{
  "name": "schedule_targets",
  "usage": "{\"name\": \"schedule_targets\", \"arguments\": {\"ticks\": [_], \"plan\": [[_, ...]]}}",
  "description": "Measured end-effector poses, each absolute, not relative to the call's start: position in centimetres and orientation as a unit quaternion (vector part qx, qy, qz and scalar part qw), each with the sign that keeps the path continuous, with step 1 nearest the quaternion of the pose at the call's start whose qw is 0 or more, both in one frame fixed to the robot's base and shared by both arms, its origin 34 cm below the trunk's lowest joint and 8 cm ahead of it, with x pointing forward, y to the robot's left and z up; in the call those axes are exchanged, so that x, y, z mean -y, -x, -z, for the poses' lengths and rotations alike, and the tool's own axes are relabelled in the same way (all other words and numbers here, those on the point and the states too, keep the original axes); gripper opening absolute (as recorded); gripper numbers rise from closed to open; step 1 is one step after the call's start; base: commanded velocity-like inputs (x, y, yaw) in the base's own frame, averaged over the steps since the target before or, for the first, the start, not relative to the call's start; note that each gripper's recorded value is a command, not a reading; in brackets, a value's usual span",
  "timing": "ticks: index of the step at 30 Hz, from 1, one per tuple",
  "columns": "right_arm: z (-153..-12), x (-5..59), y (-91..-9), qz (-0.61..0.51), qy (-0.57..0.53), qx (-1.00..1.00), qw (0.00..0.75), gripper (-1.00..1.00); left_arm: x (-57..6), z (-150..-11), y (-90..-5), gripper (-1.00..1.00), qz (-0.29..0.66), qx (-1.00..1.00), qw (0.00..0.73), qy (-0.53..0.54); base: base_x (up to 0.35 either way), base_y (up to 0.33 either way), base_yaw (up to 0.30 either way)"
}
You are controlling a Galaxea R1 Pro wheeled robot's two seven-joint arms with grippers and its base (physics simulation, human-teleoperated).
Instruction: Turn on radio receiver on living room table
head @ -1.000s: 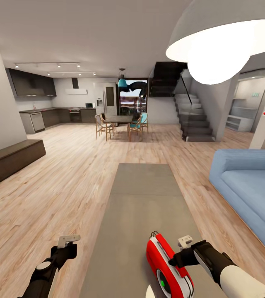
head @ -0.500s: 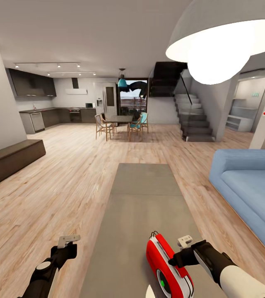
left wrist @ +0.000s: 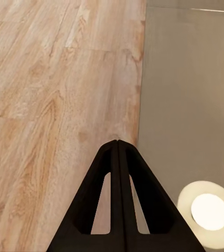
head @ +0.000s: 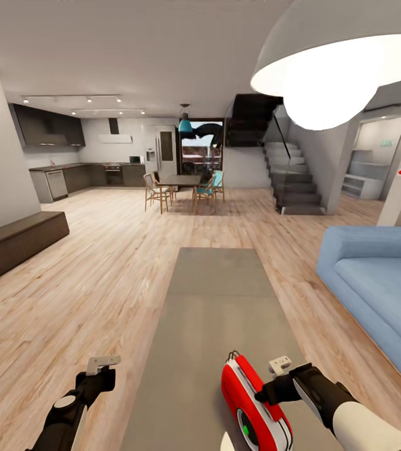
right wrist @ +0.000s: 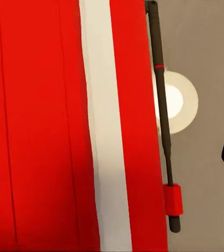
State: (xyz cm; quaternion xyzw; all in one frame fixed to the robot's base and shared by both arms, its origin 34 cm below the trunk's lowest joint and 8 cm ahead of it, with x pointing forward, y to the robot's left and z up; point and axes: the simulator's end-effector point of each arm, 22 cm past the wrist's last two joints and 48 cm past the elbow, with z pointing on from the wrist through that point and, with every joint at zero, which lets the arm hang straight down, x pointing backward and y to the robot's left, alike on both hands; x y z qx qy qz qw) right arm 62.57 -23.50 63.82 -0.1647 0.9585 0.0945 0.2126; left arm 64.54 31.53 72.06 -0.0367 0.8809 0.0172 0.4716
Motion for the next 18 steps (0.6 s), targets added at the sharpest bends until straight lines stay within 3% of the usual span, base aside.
{"name": "schedule_targets", "arguments": {"ticks": [18], "plan": [[-66.7,23.5,-62.6,-0.095,0.165,-0.959,0.212,1.00,-31.5,-74.9,-64.5,-1.00,-0.017,-0.882,0.470,0.035,0.000,0.000,0.000]]}}
